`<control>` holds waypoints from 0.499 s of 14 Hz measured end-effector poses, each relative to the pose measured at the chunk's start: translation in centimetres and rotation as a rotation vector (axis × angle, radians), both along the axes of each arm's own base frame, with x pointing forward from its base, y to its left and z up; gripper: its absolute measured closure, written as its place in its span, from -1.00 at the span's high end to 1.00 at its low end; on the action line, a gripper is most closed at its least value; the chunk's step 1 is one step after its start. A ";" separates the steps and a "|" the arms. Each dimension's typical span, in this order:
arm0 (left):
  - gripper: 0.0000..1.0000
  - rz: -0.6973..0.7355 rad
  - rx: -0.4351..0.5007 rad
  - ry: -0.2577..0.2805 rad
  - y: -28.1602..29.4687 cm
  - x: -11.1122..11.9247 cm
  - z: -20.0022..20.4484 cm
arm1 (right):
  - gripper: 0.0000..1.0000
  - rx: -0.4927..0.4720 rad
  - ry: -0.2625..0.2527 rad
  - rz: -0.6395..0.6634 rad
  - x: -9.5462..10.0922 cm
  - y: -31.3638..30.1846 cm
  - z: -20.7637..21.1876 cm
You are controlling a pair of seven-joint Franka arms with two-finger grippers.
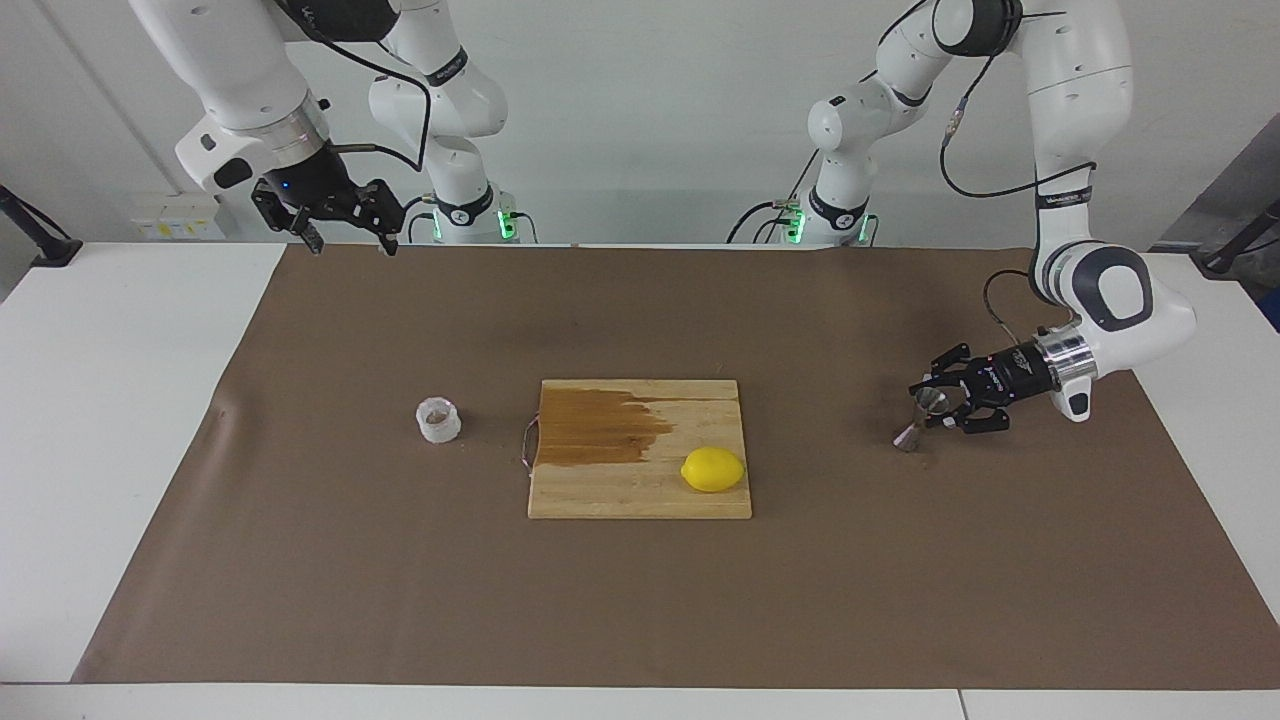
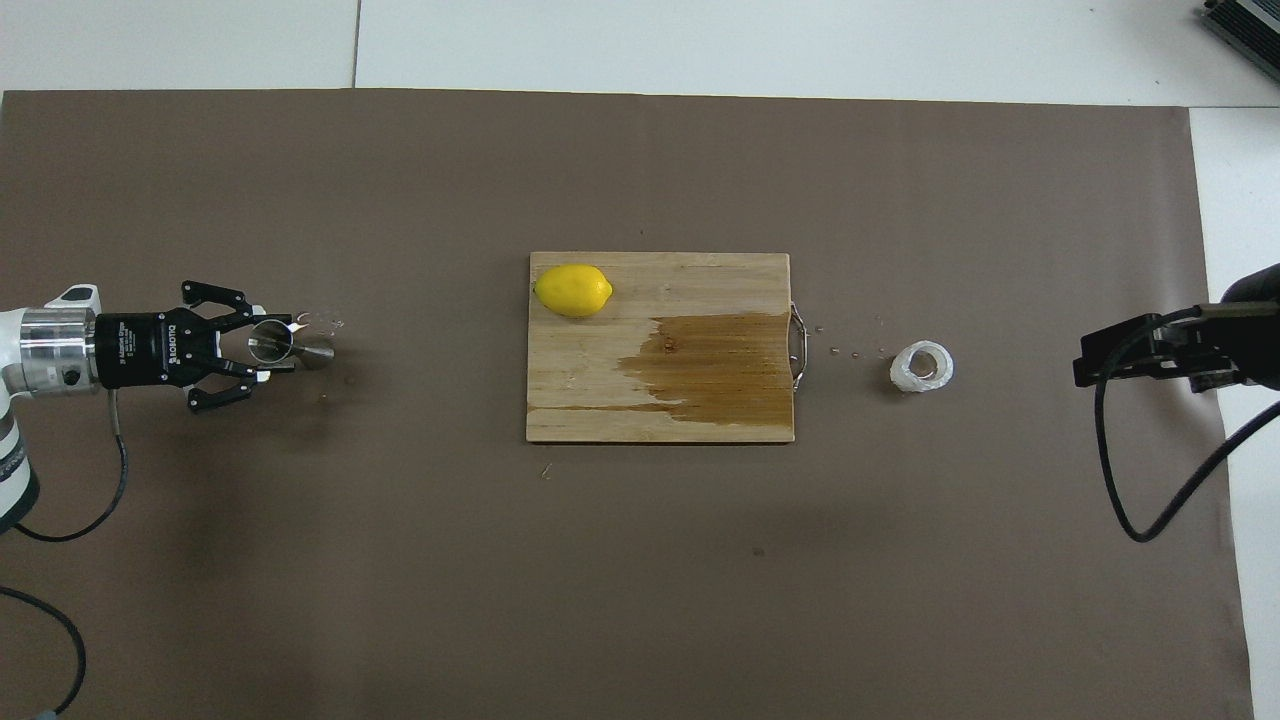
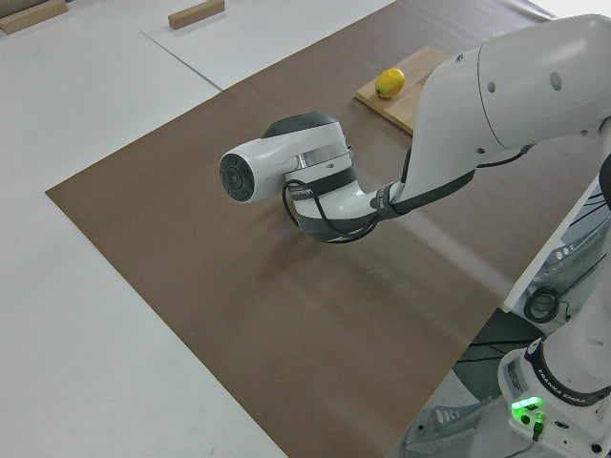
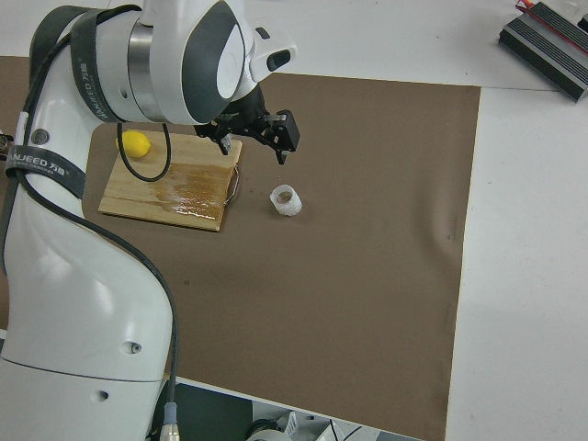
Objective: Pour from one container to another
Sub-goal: 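Close the left gripper around the small silver cup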
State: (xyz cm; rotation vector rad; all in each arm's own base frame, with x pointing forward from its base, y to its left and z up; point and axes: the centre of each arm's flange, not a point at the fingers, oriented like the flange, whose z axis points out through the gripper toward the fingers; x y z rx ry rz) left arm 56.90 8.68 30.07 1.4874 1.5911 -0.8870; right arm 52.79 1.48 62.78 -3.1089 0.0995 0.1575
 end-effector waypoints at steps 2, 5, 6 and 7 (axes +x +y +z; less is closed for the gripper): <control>-0.02 -0.001 0.000 0.000 0.0 0.0 0.0 | 1.00 0.000 0.000 0.000 0.0 0.0 0.0; -0.02 -0.001 0.000 0.000 0.0 0.0 0.0 | 1.00 0.000 0.000 0.000 0.0 0.0 0.0; -0.02 -0.001 0.000 0.000 0.0 0.0 0.0 | 1.00 0.000 0.000 0.000 0.0 0.0 0.0; -0.02 -0.002 0.000 0.000 -0.1 0.0 0.0 | 1.00 0.000 0.000 0.000 0.0 0.0 0.0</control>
